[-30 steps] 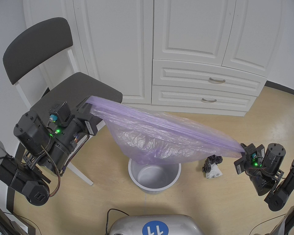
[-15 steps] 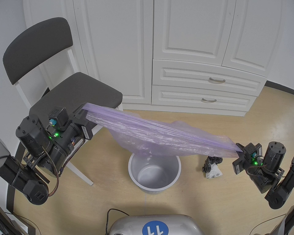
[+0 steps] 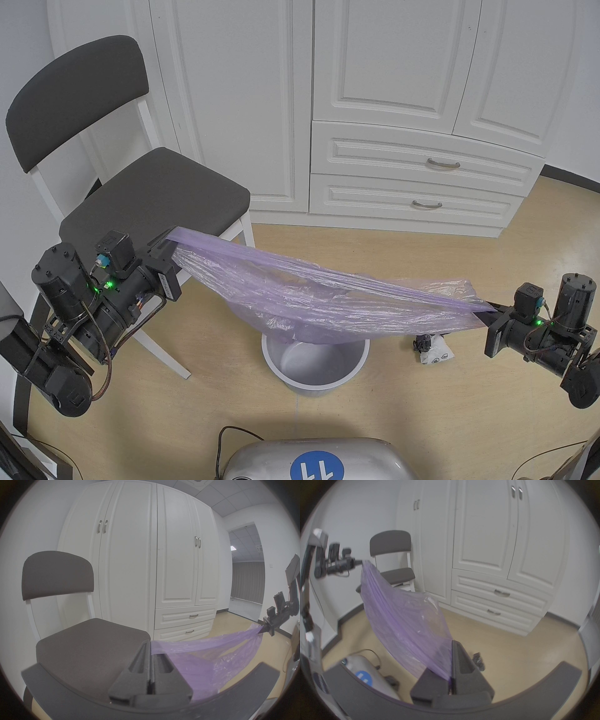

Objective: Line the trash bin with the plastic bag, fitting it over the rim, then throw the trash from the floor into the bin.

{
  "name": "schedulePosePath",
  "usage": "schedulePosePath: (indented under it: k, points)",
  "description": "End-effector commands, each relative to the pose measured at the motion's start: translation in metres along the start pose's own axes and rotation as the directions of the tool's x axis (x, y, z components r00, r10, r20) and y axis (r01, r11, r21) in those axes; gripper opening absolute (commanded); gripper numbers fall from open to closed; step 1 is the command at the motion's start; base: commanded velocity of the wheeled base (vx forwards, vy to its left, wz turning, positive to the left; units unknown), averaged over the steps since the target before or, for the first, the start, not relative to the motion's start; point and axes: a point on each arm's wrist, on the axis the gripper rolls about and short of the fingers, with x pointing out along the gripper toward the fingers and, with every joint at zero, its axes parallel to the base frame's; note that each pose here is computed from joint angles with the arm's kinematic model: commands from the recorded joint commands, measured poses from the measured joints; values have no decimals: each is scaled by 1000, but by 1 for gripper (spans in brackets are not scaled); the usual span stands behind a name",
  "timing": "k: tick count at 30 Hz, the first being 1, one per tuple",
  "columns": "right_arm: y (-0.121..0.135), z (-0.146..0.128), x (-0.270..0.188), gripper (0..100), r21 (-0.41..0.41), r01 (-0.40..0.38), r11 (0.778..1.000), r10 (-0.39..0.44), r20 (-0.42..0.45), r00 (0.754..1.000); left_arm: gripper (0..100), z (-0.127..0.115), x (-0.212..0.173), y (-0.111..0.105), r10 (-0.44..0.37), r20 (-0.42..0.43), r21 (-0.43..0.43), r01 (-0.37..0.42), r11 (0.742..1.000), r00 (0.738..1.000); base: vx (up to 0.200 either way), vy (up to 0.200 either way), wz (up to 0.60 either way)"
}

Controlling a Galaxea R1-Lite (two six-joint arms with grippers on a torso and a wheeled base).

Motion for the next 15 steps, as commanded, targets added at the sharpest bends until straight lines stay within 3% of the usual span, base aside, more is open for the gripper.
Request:
schedulePosePath:
  k: [1,4,9,15]
  points:
    - [-8,50,-26,0,162,-127,979,113,94,989,0,-3,1,5,-33,-7,-65,32,997,999,0,0,0]
    - [-13,56,-38,0,198,-173,965,168,43,985,0,-4,1,8,-40,-11,-84,38,996,999,0,0,0]
    - [-15,59,-44,0,204,-172,964,174,9,985,0,-5,0,9,-39,-19,-83,37,996,999,0,0,0]
    - [-14,52,-44,0,118,-169,979,173,-24,985,0,-4,1,10,-37,-19,-82,35,996,999,0,0,0]
